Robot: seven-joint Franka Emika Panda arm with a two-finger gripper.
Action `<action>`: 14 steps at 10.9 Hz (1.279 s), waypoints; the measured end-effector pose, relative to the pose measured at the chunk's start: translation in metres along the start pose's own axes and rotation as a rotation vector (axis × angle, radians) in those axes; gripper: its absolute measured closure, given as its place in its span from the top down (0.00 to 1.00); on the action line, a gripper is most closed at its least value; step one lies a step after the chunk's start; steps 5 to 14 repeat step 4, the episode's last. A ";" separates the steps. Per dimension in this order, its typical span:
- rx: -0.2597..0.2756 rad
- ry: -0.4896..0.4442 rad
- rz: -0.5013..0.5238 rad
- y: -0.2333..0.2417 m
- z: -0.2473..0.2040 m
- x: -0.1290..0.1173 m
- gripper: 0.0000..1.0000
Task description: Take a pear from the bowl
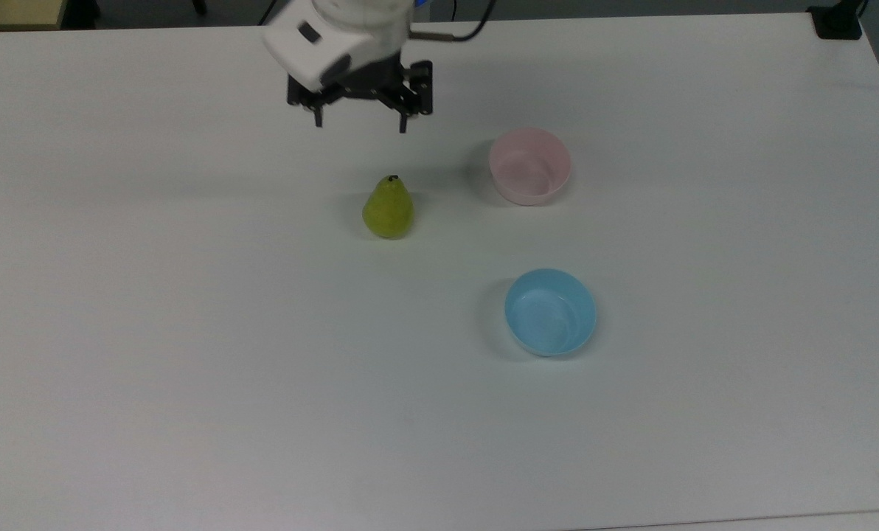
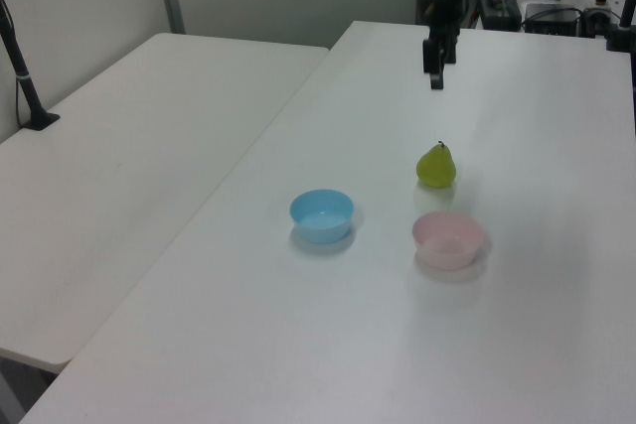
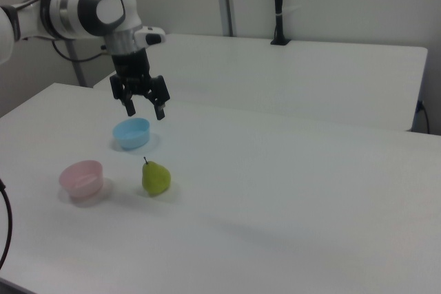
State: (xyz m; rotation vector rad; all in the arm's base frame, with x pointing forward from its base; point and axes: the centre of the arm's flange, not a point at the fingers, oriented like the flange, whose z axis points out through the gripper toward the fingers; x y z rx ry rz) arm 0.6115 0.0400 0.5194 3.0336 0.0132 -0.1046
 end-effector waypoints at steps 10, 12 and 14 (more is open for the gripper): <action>0.003 -0.005 0.077 0.025 -0.017 -0.013 1.00; 0.003 -0.005 0.077 0.025 -0.017 -0.013 1.00; 0.003 -0.005 0.077 0.025 -0.017 -0.013 1.00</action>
